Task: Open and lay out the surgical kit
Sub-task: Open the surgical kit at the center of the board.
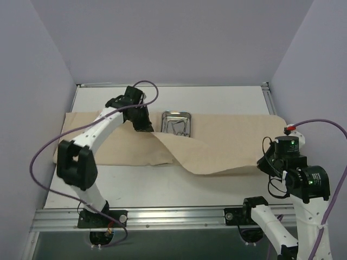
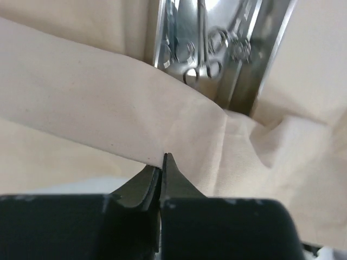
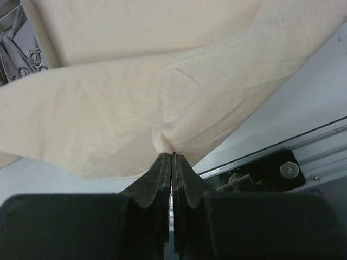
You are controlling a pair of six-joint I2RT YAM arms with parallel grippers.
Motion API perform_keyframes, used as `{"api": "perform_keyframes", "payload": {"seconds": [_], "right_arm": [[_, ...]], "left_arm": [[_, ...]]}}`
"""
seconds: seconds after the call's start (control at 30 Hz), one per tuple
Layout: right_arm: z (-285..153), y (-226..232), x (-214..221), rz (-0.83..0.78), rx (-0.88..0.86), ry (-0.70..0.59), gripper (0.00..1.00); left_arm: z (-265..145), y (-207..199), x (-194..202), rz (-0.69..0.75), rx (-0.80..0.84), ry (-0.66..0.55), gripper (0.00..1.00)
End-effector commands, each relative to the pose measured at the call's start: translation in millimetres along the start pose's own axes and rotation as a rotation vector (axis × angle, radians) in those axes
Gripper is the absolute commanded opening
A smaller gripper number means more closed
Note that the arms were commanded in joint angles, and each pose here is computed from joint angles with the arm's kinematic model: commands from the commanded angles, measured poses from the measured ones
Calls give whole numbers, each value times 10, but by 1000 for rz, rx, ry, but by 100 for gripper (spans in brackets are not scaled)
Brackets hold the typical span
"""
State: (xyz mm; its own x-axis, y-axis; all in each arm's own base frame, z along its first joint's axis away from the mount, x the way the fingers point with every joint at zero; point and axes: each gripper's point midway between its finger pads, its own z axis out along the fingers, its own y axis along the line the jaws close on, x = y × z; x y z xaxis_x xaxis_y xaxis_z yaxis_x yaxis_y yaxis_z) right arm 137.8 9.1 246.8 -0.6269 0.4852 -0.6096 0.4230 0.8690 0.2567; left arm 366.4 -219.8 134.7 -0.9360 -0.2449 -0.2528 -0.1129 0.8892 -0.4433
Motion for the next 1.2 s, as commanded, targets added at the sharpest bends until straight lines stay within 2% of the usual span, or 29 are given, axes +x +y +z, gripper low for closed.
{"api": "perform_keyframes", "payload": {"seconds": [0.0, 0.17, 0.2, 0.27, 0.3, 0.33, 0.37, 0.43, 0.47, 0.5, 0.53, 0.6, 0.63, 0.73, 0.77, 0.8, 0.87, 0.9, 0.93, 0.97, 1.0, 1.03, 1.1, 1.17], "right_arm": [[-45, -151, -104, -4, 75, -65, 0], [-55, -110, 183, -11, -26, -15, 0], [-61, -84, 242, -20, -55, 1, 0], [-142, -13, 294, -41, -126, 5, 0], [-189, 25, 298, -45, -156, 3, 0], [-263, 59, 276, -46, -190, -18, 10], [-299, 93, 289, -48, -215, -12, 15], [-353, 122, 259, -32, -234, -26, 22], [-361, 134, 229, -11, -230, -31, 25], [-344, 116, 198, -8, -210, -38, 32], [-277, 130, 173, -10, -182, -20, 47], [-151, 173, 154, -44, -157, 14, 55], [-14, 230, 30, -62, -119, 10, 61], [264, 430, -357, -104, -73, -50, 69], [333, 512, -479, -115, -66, -63, 69], [423, 590, -569, -131, -62, -66, 69], [793, 785, -713, -172, -31, -28, 70], [835, 856, -843, -178, -18, -39, 70], [1081, 882, -846, -199, 34, 13, 71], [1179, 943, -866, -215, 28, 32, 72], [1241, 1023, -932, -226, 12, 34, 73], [1430, 1078, -932, -239, 19, 64, 74], [1607, 1083, -953, -242, 12, 109, 77], [1879, 1074, -929, -242, 21, 167, 80]], "left_arm": [[-800, 111, 409, 134, 8, -102, 2], [-1184, 469, 1212, 110, 55, -79, 2], [-1347, 498, 1358, 88, 97, -111, 3], [-1283, 755, 1773, 42, 80, -23, 3], [-1396, 780, 1904, 22, 123, -49, 5], [-1373, 865, 2069, 7, 131, -19, 12], [-1423, 935, 2203, -13, 127, 2, 18], [-1620, 904, 2309, -14, 202, -44, 31], [-1691, 891, 2370, -14, 223, -37, 45], [-1754, 879, 2403, -6, 244, -45, 50], [-1797, 858, 2413, 7, 257, -46, 52], [-1927, 771, 2343, 56, 287, -82, 63], [-1969, 721, 2295, 78, 301, -98, 65], [-2078, 552, 1918, 157, 273, -188, 68], [-2085, 507, 1759, 167, 251, -224, 68], [-2031, 502, 1475, 164, 156, -257, 69], [-1938, 494, 1157, 160, 48, -273, 69], [-1677, 526, 969, 162, -54, -206, 68], [-1723, 433, 696, 173, -91, -246, 70], [-1681, 517, 565, 157, -169, -219, 70], [-1394, 583, 406, 147, -260, -130, 70], [-1457, 427, 140, 162, -246, -172, 73], [-1181, 438, -116, 194, -287, -121, 76], [-1118, 310, -381, 220, -251, -144, 82]]}}
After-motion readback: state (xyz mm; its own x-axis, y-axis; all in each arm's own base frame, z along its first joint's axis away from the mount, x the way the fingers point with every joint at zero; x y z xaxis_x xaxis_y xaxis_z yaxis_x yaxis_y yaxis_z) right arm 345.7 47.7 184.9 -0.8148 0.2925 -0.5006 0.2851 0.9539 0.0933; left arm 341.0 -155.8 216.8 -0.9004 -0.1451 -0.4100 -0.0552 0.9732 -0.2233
